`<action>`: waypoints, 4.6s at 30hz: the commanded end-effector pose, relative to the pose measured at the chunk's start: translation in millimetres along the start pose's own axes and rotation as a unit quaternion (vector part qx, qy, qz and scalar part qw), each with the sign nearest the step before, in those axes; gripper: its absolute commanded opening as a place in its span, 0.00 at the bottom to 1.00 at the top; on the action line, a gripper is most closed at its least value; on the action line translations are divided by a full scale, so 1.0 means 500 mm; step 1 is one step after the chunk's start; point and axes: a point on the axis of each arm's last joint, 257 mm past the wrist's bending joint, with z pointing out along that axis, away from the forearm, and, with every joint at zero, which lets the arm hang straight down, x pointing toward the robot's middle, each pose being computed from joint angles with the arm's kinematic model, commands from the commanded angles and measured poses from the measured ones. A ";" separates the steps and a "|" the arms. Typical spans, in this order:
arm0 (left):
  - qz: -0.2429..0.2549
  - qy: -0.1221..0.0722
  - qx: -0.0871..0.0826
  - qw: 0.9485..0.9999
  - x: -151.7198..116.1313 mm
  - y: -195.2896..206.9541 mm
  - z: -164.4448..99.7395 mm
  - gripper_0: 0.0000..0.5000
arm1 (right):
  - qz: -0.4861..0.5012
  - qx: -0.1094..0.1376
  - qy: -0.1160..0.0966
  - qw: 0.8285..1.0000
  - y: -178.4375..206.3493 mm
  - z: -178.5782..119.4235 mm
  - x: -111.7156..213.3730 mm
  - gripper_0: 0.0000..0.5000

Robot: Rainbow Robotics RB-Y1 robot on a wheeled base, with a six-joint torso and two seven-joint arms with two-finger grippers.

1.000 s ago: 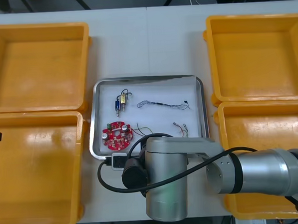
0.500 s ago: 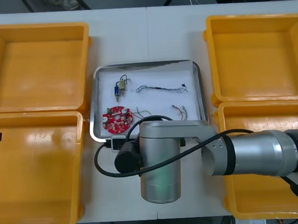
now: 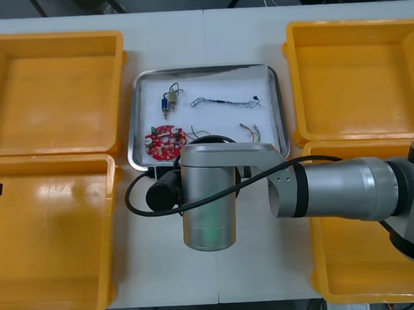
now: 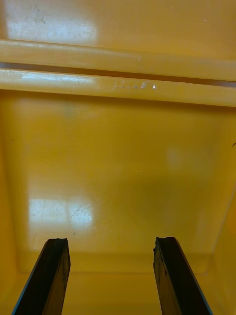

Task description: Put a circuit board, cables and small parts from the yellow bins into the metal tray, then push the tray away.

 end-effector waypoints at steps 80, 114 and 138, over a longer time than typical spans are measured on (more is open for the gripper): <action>0.054 -0.005 -0.017 0.998 -0.002 0.013 -0.016 1.00 | 0.090 0.065 -0.055 0.992 -0.292 0.053 -0.102 1.00; 0.054 -0.005 -0.017 0.998 -0.002 0.013 -0.016 1.00 | 0.434 -0.056 -0.043 0.898 -0.103 -0.205 0.223 1.00; 0.054 -0.005 -0.017 0.998 -0.002 0.013 -0.016 1.00 | 0.672 -0.066 0.037 0.737 -0.060 -0.246 0.590 1.00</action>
